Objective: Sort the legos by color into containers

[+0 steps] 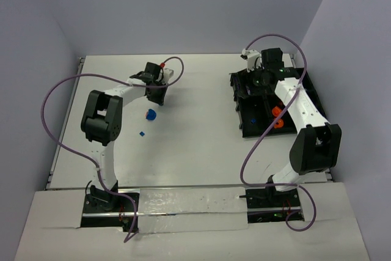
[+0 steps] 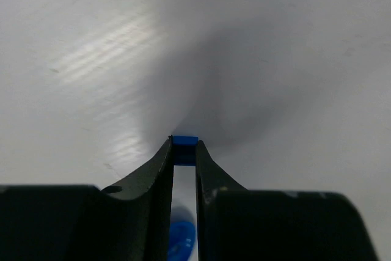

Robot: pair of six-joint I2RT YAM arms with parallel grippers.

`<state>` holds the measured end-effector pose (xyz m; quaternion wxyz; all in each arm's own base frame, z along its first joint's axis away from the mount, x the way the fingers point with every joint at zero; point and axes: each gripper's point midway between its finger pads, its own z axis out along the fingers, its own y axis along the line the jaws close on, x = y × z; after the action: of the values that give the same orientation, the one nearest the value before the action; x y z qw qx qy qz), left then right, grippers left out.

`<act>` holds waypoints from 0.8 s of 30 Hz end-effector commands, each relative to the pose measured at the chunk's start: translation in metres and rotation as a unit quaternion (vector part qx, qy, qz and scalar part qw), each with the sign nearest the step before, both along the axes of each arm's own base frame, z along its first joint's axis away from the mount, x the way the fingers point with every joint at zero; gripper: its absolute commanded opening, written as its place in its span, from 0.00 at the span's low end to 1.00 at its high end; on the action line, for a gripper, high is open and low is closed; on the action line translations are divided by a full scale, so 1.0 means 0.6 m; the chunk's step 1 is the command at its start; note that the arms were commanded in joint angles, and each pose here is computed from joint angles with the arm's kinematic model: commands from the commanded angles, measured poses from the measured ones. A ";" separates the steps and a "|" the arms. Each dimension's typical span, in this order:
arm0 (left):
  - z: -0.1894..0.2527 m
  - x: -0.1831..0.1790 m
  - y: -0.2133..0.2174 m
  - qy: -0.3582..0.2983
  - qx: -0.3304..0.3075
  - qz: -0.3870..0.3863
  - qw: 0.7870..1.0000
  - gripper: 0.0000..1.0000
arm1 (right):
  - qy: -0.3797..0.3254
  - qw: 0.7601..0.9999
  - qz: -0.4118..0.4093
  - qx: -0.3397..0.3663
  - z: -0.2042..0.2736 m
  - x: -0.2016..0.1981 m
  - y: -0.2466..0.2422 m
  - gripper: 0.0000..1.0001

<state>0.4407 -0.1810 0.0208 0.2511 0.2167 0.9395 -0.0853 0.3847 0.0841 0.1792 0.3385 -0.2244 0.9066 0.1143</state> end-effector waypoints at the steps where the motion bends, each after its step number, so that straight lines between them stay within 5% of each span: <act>1: 0.160 -0.042 -0.091 0.013 -0.210 -0.039 0.977 0.05 | -0.078 0.994 0.059 0.052 0.093 0.005 0.081 0.81; 6: 0.327 -0.116 -0.158 0.056 -0.427 -0.074 0.899 0.04 | -0.126 0.977 0.140 0.103 0.151 -0.013 0.186 0.90; 16: 0.450 -0.213 -0.156 0.163 -0.620 -0.089 0.763 0.03 | -0.168 0.928 0.285 0.173 0.227 -0.091 0.328 0.93; 24: 0.468 -0.217 -0.156 0.168 -0.634 -0.087 0.750 0.01 | -0.164 0.916 0.323 0.172 0.231 -0.110 0.374 0.85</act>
<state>0.3205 -0.2755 0.2649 0.1457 0.0330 0.7076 -0.6906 0.3221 0.2928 0.2831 0.4246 -0.4359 0.7242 0.3243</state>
